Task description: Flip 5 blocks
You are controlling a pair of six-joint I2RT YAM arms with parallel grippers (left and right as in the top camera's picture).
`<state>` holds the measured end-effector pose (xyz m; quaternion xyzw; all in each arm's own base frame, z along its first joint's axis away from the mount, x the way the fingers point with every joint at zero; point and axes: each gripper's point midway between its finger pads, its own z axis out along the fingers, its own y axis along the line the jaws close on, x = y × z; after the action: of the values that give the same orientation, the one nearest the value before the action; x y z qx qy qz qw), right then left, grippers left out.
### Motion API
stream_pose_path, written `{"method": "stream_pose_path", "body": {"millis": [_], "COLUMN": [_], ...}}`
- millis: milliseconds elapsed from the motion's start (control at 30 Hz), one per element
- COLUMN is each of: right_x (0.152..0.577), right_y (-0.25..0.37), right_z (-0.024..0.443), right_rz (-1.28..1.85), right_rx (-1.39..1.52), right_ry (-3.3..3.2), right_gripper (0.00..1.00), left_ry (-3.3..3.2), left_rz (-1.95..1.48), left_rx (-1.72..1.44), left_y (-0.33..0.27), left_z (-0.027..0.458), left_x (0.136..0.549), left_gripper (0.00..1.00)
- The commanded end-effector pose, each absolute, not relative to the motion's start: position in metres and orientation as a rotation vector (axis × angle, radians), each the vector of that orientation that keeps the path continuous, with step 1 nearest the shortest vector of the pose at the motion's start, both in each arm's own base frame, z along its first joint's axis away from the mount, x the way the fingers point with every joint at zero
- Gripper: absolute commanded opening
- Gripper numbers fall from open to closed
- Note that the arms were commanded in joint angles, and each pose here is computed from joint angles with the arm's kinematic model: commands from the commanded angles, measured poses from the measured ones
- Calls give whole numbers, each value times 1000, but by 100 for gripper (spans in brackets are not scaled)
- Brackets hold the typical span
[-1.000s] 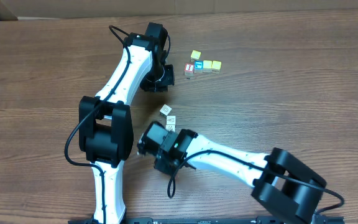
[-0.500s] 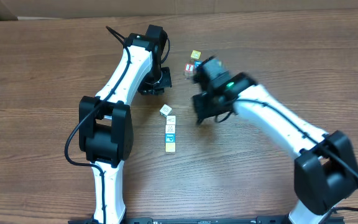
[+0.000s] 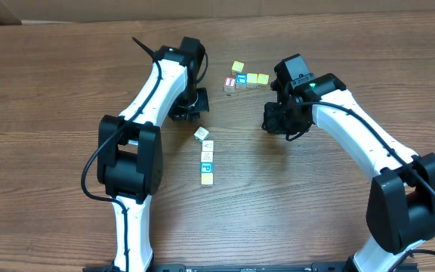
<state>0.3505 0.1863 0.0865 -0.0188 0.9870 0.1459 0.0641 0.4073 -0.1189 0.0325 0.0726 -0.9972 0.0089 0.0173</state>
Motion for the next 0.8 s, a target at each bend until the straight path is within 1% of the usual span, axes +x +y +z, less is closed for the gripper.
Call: {"method": "stream_pose_path", "body": {"millis": [0,300,600,767], "right_x": [351,351,352,352], "right_y": [188,188,184,184], "right_z": [95,95,94,94], "right_rz": [461,460,425,421], "right_rx": [-54,-54,-49,-48], "right_ry": [2960,2961,2959,2960], "right_gripper": [17,17,17,17], "left_ry": [-3084,-3079,-3074,-3121], "left_rz": [7,142,169,60], "left_rx": [225,195,190,241], "left_y": [-123,-142,-145,-127], "left_z": [25,26,26,25], "left_x": [401,402,402,412], "left_gripper": [4,4,4,4]}}
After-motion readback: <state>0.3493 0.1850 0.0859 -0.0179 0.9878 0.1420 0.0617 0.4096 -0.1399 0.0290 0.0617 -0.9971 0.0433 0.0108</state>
